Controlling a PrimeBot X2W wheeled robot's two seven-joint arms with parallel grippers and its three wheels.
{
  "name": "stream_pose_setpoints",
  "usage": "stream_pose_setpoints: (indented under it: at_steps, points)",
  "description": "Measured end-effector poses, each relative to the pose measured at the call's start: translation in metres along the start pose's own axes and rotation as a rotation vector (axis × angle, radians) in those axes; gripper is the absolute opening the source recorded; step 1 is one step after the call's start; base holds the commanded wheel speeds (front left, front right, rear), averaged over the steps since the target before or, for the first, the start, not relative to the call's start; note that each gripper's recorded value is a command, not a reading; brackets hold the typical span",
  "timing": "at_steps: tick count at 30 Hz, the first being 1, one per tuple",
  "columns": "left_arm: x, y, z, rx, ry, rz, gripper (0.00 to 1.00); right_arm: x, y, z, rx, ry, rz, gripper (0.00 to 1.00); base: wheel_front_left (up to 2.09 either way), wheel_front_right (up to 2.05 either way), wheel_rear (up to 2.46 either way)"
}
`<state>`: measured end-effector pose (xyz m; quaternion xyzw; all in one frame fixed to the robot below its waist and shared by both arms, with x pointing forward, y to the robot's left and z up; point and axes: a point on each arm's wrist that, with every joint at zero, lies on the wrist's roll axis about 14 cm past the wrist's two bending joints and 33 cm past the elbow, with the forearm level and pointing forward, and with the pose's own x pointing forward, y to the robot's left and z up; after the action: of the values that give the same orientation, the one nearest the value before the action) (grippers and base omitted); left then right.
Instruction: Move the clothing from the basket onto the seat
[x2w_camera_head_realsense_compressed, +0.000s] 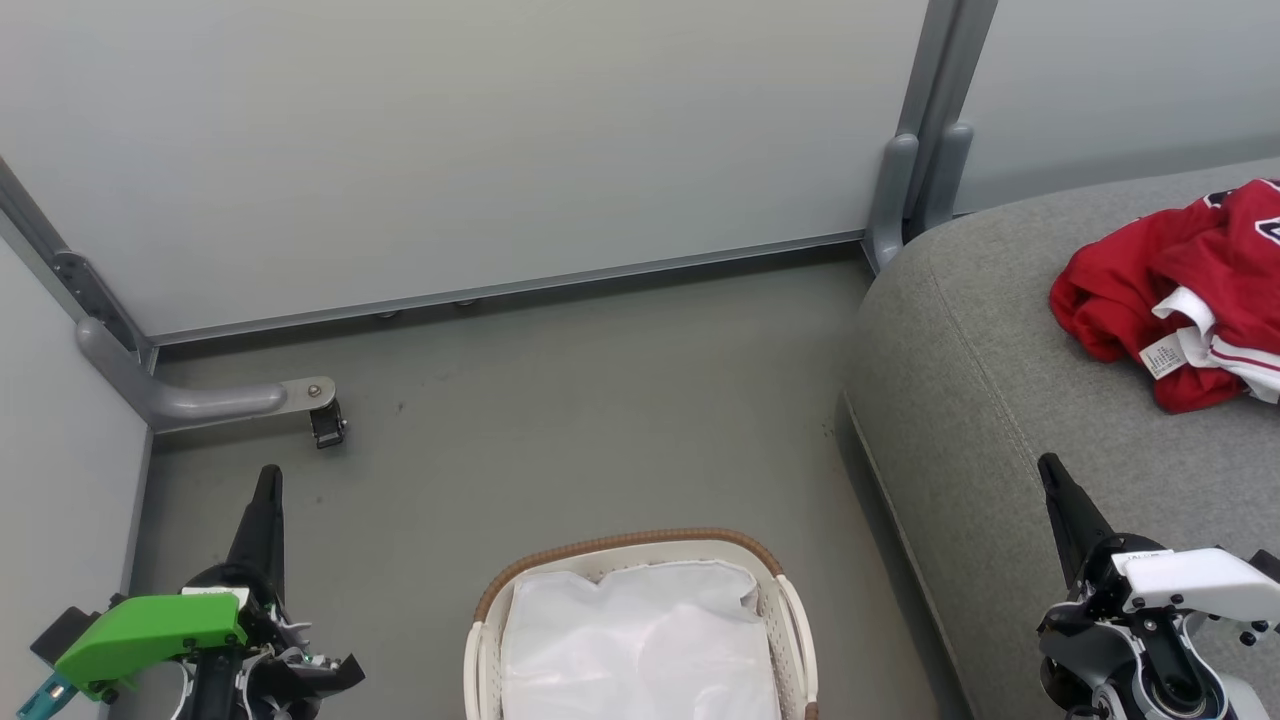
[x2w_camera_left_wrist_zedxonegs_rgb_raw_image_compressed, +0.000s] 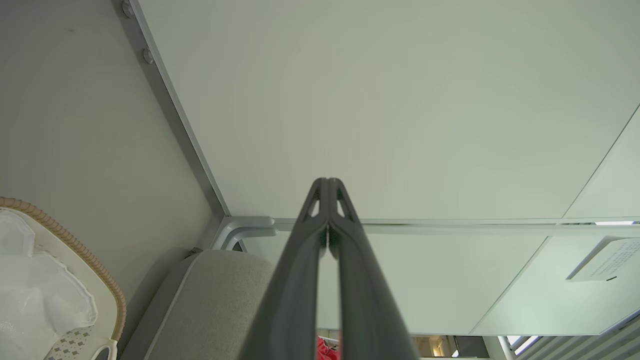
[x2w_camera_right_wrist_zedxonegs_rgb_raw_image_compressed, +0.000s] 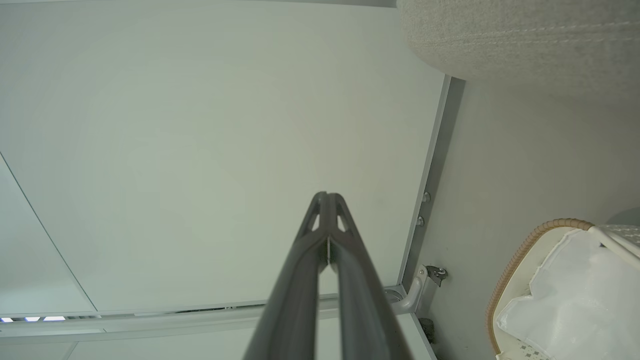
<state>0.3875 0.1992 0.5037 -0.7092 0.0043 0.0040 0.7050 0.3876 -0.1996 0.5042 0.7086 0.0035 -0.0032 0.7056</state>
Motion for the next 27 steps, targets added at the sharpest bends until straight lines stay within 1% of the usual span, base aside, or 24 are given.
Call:
stream_pose_setpoints:
  at_steps: [27]
  points:
    - [0.0000, -0.0001, 0.0000, 0.000, 0.000, 0.000, 0.00, 0.0000, 0.0000, 0.0001, 0.000, 0.000, 0.000, 0.00, 0.00, 0.00, 0.00]
